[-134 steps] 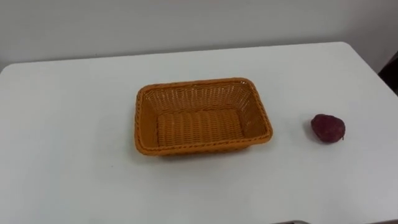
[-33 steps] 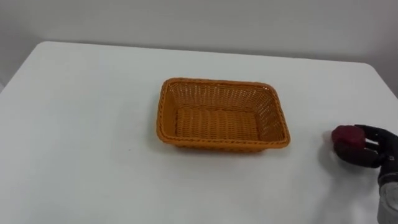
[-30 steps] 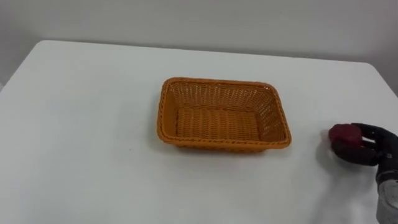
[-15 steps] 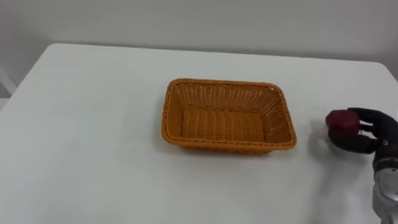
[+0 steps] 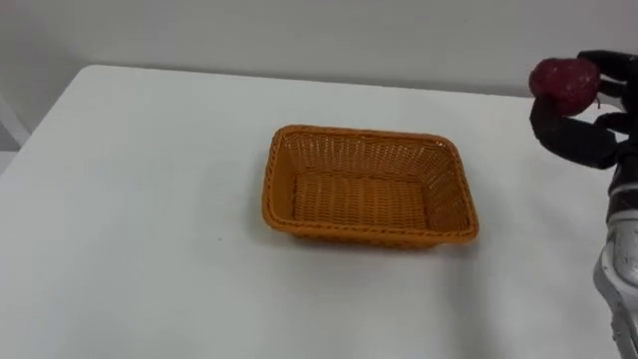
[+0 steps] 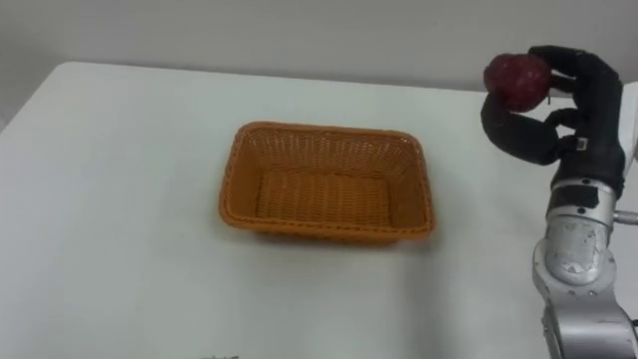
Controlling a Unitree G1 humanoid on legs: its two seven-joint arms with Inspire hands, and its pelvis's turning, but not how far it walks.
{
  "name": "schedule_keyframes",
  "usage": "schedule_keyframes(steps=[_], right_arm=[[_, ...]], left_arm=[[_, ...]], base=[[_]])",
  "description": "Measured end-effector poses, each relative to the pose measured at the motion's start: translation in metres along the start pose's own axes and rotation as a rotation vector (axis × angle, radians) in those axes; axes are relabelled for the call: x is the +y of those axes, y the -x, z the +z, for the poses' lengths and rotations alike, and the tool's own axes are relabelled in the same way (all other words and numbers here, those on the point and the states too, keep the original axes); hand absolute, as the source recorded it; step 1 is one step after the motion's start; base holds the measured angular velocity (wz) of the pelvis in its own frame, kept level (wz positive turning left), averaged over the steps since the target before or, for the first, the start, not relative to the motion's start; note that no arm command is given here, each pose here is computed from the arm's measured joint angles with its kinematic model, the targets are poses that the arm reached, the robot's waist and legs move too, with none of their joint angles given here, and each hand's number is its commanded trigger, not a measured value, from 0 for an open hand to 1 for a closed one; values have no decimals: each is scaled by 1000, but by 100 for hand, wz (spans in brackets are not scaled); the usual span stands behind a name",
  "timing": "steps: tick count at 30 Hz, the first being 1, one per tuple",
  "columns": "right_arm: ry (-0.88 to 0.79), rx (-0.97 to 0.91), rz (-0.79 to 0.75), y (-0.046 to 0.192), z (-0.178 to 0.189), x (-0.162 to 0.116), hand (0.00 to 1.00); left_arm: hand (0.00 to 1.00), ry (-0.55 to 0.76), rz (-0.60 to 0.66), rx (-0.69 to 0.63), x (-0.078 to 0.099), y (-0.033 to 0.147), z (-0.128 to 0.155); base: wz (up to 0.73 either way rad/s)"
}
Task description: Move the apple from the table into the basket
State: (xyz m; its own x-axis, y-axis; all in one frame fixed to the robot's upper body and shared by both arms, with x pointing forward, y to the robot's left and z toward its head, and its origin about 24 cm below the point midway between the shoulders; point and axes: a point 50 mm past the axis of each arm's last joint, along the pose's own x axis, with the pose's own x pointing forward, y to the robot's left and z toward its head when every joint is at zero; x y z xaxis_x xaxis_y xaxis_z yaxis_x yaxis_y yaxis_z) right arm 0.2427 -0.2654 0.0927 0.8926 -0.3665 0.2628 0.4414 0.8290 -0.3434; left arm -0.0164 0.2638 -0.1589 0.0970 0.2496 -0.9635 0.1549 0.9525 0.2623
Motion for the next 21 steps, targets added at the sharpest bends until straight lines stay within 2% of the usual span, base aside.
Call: schedule_keyframes(steps=[12, 20, 21], right_arm=[[-35, -71, 214, 13, 18, 34, 100], [-33, -42, 446, 32, 15, 55, 100], [-24, -41, 459, 33, 14, 56, 69]], left_arm=[[0, -2, -7, -1, -1, 0, 1], [0, -18, -38, 7, -4, -1, 3], [0, -18, -39, 9, -4, -1, 3]], base=[[-1], [3], [0]])
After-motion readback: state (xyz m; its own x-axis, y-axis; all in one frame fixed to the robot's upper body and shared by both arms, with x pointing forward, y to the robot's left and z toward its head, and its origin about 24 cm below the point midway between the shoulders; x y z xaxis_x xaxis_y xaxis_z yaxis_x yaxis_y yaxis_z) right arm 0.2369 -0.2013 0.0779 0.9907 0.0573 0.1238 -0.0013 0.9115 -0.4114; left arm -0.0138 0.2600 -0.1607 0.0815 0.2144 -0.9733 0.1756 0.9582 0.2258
